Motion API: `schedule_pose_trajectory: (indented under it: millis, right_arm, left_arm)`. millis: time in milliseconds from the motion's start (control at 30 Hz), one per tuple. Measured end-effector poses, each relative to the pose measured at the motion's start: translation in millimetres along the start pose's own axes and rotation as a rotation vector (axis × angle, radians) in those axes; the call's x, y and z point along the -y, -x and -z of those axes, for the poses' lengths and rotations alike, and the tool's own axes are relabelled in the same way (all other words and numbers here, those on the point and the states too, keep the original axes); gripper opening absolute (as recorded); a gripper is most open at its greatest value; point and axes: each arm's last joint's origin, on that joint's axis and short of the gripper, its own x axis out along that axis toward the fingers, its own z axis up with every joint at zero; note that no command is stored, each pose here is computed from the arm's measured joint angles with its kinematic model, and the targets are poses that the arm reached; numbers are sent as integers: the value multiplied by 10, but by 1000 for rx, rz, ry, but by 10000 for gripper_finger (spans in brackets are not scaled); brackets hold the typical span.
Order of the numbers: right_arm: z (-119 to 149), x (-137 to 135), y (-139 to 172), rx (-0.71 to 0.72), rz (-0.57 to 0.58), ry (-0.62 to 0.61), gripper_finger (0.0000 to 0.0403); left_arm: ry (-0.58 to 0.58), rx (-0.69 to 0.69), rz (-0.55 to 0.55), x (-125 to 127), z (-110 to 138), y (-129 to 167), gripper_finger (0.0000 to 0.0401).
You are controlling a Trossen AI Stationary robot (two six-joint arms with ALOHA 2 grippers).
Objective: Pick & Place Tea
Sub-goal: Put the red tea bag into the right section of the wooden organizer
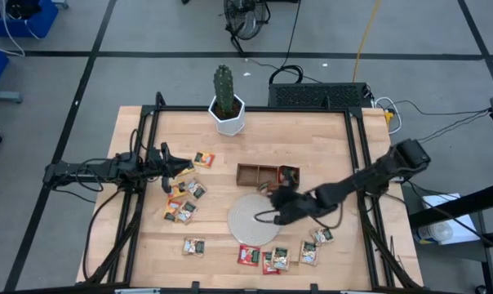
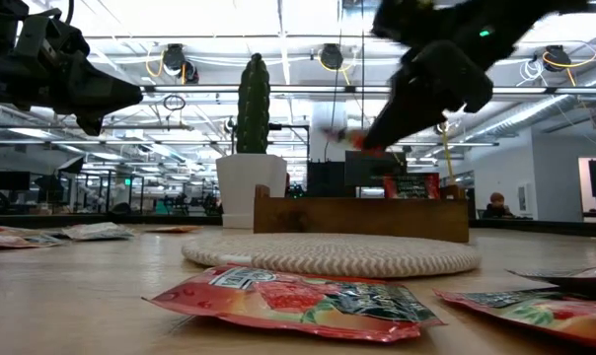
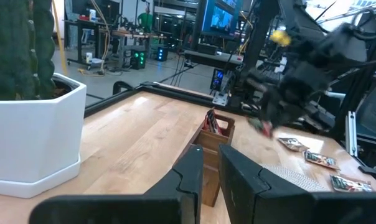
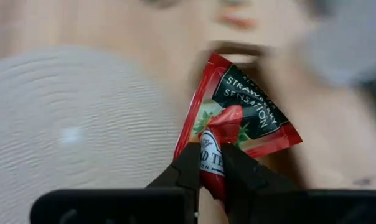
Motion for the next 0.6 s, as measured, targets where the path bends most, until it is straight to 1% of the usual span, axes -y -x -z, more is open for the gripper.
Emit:
schedule_pose_trajectory:
  millis: [100,133,200,233,300,400,500,600]
  right_arm:
    - [245,-7,74,71,233,-60,29]
    - [322,-4,75,99,291,-88,29]
    - [462,-3,62,153,354,-154,31]
    - [521,-5,40,171,365,-184,31]
    - [637,-10,-13,189,352,-222,30]
    - [731,-10,-87,211,346,-239,29]
    - [804,18,-148,206,364,-216,29]
    - [824,44,-209,189,383,-209,35]
  left_arm:
    - [0,0,0,0,0,0,51]
    - [0,-1,0,0,1,0,51]
    - [0,0,0,0,0,0,51]
    - [0,-1,0,0,1,0,51]
    - [0,0,0,0,0,0,51]
    - [0,0,0,0,0,0,51]
    - [-1,-1,0,0,1,0,51]
    - [0,1,0,0,-1,0,51]
